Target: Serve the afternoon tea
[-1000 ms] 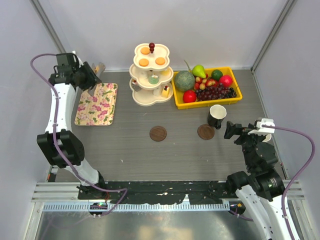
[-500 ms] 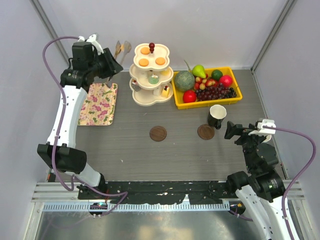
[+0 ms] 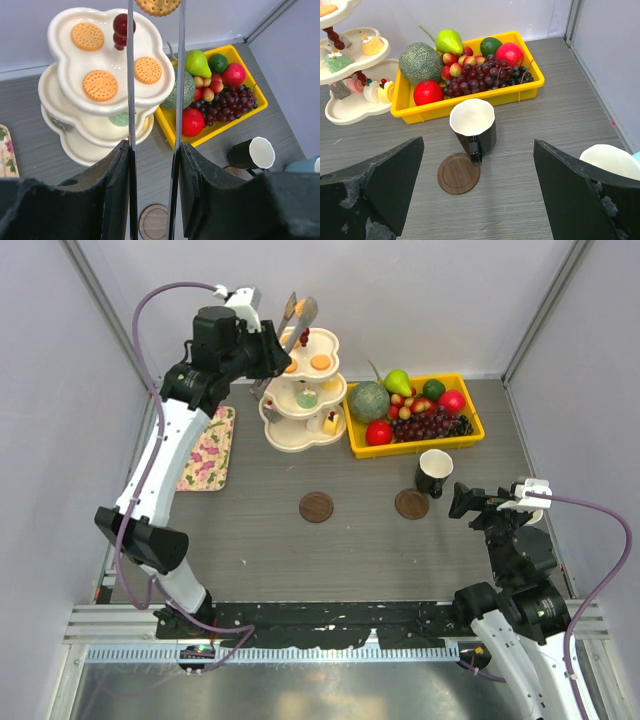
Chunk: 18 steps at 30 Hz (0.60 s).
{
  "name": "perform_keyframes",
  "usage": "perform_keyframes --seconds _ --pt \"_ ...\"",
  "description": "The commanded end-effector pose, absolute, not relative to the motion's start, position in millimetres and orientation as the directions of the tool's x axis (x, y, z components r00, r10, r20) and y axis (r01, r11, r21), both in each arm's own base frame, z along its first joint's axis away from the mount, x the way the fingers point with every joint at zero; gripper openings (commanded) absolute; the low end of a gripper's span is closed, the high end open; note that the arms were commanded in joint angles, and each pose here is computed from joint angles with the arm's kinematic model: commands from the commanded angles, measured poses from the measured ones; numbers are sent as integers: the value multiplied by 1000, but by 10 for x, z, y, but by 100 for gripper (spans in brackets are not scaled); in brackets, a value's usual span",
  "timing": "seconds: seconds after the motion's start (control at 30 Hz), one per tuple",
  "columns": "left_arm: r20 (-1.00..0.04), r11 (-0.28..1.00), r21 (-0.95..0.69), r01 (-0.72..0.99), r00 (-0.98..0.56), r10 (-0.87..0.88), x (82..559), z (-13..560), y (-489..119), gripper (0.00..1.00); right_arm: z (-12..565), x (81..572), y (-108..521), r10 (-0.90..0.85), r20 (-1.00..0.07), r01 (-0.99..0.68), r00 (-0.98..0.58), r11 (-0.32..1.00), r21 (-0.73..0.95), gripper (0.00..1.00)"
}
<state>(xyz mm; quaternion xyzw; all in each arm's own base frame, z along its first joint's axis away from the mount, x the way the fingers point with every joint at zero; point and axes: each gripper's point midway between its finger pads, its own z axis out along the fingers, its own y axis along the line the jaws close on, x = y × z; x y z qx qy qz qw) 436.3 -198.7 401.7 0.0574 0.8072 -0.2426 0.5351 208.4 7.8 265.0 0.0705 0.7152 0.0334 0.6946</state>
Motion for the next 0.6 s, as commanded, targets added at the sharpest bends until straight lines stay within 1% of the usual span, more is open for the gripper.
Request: perform_keyframes --seconds 0.0,0.23,0.57 --pt "-946 891 -217 398 -310 -92 4567 4190 -2146 33 2775 2077 58 156 -988 57 22 986 157 98" --pt "-948 932 -57 358 -312 62 4779 3913 -2282 34 2768 2079 53 156 -988 60 21 986 157 98" --pt "-900 942 109 318 -371 230 4945 3407 -2279 35 2753 2088 54 150 -989 62 14 987 151 98"
